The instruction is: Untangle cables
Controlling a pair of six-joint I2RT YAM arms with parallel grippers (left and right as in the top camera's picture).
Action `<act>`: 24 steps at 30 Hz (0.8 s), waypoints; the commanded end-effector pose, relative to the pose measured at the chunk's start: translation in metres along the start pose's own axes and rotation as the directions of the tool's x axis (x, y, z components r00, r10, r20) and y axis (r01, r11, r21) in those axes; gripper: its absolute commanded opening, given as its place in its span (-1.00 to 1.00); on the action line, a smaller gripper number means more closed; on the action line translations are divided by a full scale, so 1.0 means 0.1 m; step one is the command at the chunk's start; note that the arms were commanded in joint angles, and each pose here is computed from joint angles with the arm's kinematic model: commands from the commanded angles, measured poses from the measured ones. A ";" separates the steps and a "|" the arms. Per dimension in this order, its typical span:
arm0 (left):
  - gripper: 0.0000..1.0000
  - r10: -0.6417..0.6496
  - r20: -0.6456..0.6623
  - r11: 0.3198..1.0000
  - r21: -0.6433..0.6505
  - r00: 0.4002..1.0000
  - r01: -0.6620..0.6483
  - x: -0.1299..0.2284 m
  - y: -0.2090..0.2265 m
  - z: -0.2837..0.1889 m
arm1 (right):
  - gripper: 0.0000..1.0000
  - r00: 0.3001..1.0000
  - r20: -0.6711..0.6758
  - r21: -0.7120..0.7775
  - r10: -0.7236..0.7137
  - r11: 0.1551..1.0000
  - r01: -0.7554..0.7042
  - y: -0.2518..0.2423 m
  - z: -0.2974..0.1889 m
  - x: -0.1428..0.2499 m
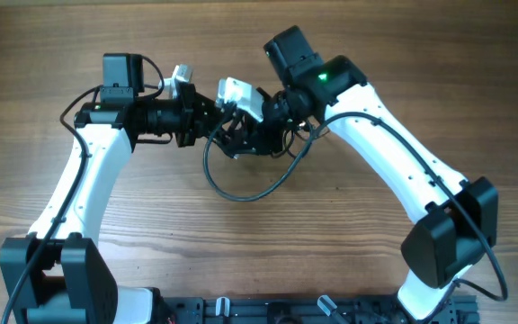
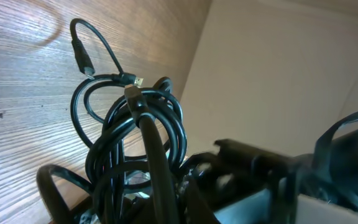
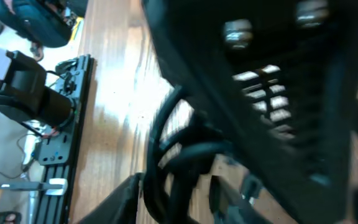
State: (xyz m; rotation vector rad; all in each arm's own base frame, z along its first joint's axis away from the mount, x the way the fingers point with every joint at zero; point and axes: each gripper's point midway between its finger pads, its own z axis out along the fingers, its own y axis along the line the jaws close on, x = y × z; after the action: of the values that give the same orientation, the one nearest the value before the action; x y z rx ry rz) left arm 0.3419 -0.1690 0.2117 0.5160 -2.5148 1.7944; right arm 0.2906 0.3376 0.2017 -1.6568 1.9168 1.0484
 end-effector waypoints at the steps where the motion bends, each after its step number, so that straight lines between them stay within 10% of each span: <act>1: -0.92 -0.031 -0.048 0.998 0.055 0.998 0.033 0.08 -0.14 -0.02 | -0.42 0.999 -0.024 -0.058 0.048 0.997 -0.050 0.00 0.18 0.11; 9: -0.92 -0.037 0.054 0.999 -0.036 0.998 0.039 -0.08 0.03 -0.02 | -0.91 0.982 -0.051 0.075 0.182 0.981 -0.178 -0.28 0.03 0.19; 14: -0.92 -0.112 0.220 0.955 -0.244 0.969 0.166 -0.24 0.50 -0.11 | -0.92 0.858 0.088 0.468 0.505 0.740 -0.483 -0.99 -0.60 0.31; 24: -0.90 -0.156 0.162 0.925 -0.323 0.974 0.201 0.01 0.65 -0.03 | -0.91 0.771 0.343 0.757 0.537 0.328 -0.565 -1.49 -1.13 0.35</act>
State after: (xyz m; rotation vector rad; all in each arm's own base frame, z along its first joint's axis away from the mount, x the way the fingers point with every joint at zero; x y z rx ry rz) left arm 0.3505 -0.1376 0.1623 0.9450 -2.7047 1.3311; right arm 0.3534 0.3155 0.1771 -0.9849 2.4916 0.7007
